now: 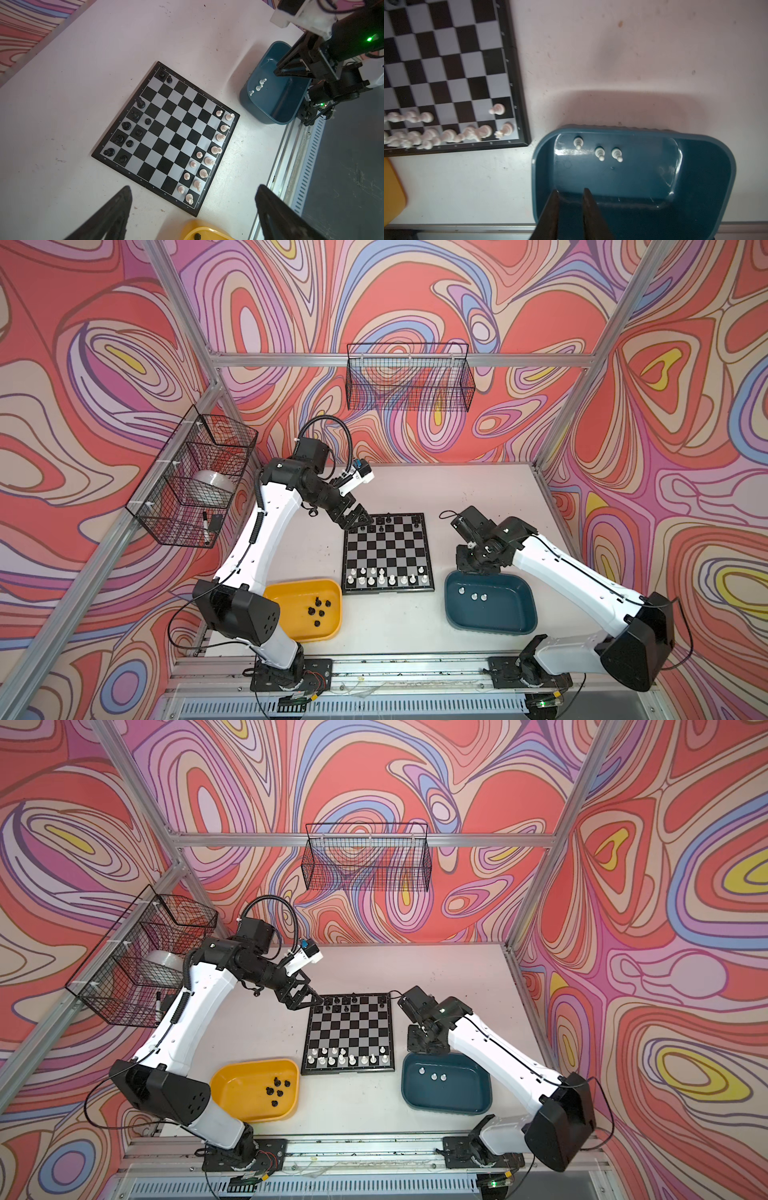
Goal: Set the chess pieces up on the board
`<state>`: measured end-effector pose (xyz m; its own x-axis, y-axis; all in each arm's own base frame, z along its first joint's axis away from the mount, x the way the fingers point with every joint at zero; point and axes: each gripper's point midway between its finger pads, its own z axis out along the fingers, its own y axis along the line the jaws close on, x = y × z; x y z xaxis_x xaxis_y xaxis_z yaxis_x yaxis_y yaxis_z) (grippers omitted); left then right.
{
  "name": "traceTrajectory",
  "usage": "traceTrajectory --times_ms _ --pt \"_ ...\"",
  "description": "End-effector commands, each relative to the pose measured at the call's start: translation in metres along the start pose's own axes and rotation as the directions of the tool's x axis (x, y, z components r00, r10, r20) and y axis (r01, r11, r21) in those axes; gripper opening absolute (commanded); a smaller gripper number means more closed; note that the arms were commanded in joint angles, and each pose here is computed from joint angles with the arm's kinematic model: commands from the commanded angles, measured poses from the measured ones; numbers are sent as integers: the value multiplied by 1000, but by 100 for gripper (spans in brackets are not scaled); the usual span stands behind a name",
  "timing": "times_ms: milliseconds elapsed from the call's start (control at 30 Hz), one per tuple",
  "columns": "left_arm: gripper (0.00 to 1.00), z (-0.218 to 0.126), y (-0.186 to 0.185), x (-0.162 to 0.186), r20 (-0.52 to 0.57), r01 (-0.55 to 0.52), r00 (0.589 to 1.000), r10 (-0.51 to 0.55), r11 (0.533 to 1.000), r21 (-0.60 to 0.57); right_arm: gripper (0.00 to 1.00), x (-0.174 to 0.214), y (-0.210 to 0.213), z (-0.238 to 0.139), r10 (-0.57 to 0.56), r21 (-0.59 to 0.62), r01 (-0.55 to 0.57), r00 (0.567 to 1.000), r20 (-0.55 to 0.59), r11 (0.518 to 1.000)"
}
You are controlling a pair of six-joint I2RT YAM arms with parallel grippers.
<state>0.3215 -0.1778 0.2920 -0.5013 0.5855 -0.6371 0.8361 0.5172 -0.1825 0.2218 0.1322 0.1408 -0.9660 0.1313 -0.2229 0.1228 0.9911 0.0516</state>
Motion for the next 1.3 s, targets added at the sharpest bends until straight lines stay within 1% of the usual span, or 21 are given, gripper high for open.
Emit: traceTrajectory --times_ms 0,100,233,400,500,667,800,1033,1133,1267 --pt "94 1 -11 -6 -5 -29 1000 30 999 45 20 13 -23 6 99 33 -99 995 -7 995" --pt "94 6 -16 -9 -5 -43 999 44 997 66 20 23 -40 17 151 55 -150 988 -24 987" --pt "94 13 -19 -10 -9 -37 999 38 995 95 20 35 -47 32 194 44 -192 979 -64 980" --pt "94 14 -20 -11 -8 -43 999 44 994 101 20 33 -51 45 232 28 -231 968 -91 973" --pt "94 13 -20 -11 -6 -40 999 41 994 102 21 32 -54 51 231 32 -228 966 -113 973" --pt "94 15 -22 -12 1 -37 999 37 993 115 21 24 -62 52 239 28 -238 960 -142 971" --pt "94 16 -22 -12 -2 -31 999 32 992 122 21 28 -68 57 225 64 -217 960 -169 974" --pt "94 18 -16 -13 -15 -23 1000 25 994 106 21 35 -64 67 237 41 -233 954 -185 972" --pt "94 16 -23 -15 -11 -25 1000 27 989 144 23 35 -59 72 236 20 -237 950 -203 971" --pt "94 13 -34 -13 -32 -26 999 34 976 218 24 35 -61 72 228 35 -226 950 -211 973"
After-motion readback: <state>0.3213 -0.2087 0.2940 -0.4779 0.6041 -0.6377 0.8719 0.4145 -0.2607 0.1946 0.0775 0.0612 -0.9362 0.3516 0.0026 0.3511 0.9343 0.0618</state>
